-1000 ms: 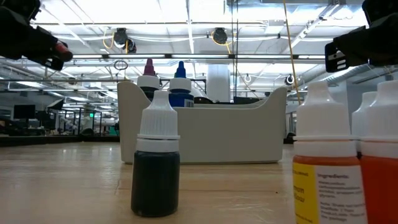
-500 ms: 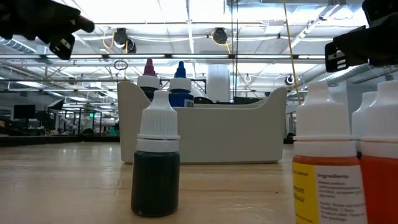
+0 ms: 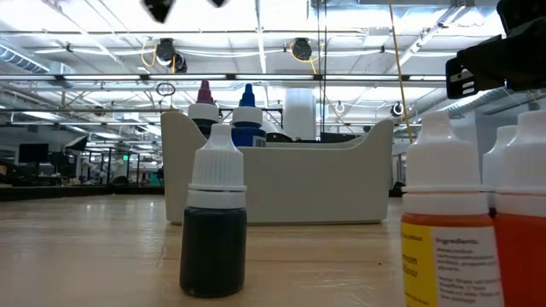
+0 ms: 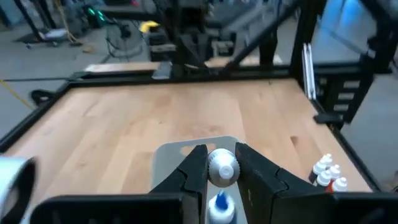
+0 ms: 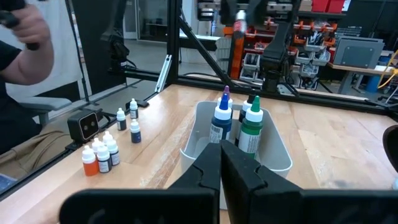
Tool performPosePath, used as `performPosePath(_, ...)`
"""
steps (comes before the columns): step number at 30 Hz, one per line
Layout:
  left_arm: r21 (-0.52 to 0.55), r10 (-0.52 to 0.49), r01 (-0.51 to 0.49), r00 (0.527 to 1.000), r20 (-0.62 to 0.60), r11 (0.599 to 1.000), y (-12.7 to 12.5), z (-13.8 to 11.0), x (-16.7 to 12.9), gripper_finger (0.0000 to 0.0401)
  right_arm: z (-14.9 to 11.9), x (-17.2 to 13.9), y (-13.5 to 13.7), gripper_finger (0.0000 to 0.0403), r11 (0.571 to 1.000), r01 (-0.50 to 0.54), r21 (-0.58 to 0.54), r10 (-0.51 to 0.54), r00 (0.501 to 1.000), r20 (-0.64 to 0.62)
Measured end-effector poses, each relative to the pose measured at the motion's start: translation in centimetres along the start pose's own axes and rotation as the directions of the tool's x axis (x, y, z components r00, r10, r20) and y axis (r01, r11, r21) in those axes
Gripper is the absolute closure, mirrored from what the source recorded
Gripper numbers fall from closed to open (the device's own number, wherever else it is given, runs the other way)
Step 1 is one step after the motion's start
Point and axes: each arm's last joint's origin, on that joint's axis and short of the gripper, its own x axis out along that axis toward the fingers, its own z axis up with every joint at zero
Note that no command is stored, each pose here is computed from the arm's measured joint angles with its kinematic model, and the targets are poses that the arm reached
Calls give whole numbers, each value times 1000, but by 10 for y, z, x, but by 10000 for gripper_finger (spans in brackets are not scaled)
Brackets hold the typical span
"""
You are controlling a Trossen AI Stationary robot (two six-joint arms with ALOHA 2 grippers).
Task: Pick & Place food coloring
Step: Put the small red food coloring into the gray bin
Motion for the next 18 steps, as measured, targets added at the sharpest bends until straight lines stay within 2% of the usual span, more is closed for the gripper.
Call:
performPosePath(5, 24, -9, 12, 992, -123, 1000, -5, 15, 56, 334, 0, 0, 0, 403, 1000, -1, 0, 1, 1000, 0)
performPosePath(12, -6, -76, 77, 960, -270, 997, 2, 6, 129, 334, -1, 0, 0, 403, 1000, -3, -1, 3, 1000, -9)
performPosePath(18, -22, -46, 41, 902, -430, 999, 10, -11, 168, 334, -1, 0, 0, 403, 1000, -4, -2, 4, 1000, -13)
